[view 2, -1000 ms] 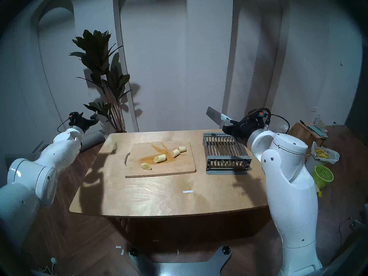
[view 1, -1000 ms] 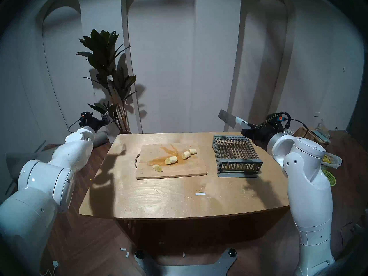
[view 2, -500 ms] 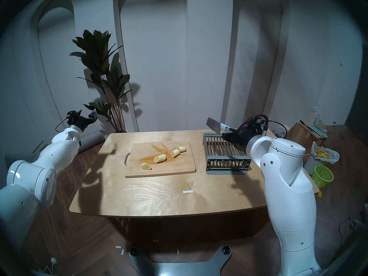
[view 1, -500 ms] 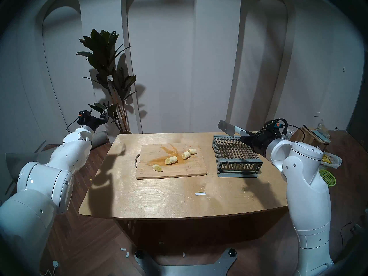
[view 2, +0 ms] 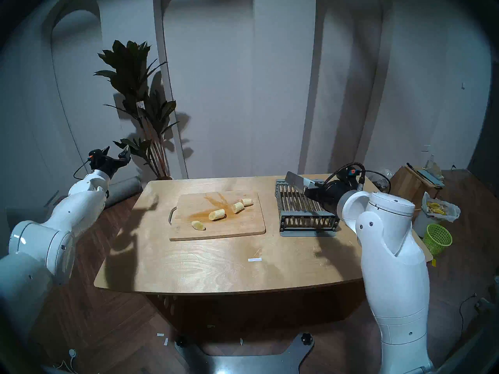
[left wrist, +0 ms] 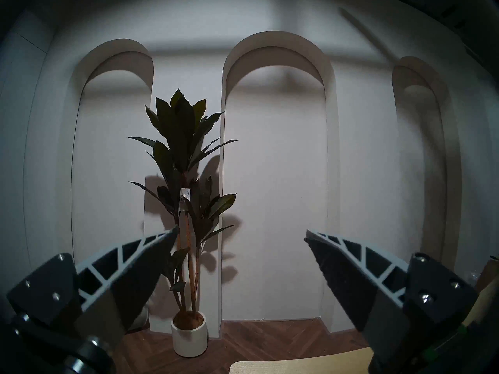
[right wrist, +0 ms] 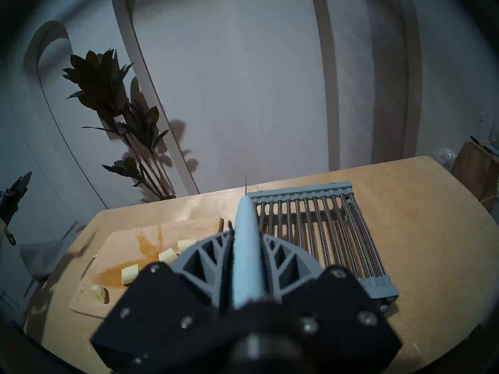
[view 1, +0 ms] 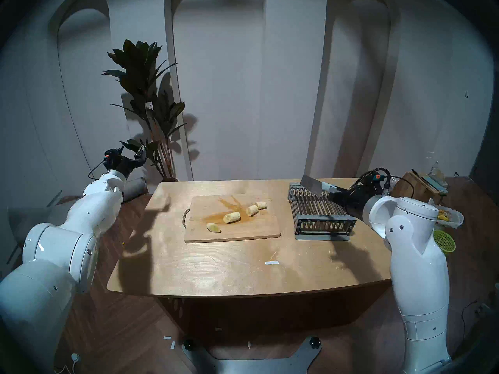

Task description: Cut the banana into four pieces on the cutting board

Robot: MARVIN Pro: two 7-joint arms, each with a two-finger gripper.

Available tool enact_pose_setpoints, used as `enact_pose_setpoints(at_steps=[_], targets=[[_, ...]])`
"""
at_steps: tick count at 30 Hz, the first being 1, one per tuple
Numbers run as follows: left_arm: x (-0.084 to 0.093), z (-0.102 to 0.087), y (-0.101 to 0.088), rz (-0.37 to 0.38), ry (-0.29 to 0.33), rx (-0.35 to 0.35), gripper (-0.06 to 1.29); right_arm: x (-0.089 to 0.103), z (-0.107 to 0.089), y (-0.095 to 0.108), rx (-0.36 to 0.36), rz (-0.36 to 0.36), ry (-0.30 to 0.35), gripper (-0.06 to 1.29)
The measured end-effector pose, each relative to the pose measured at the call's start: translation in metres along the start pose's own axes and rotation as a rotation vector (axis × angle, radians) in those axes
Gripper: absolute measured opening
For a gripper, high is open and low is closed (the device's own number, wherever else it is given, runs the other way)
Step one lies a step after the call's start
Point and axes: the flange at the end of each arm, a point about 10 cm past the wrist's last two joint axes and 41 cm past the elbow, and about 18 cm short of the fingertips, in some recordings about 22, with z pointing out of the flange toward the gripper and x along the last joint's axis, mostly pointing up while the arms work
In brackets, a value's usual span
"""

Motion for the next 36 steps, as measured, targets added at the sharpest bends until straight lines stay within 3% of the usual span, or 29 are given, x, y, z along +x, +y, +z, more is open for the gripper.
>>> enact_pose_setpoints(at_steps=[15,36], targets=[[0.004,-0.004,0.001,0.002,0.052,-0.032,1.26,-0.004,-0.003,0.013,-0.059,0.005,-0.051,0.25],[0.01,-0.011,0.004,0.011,0.125,-0.082,1.26,-0.008,-0.001,0.026,-0.12,0.014,-0.071,0.25]])
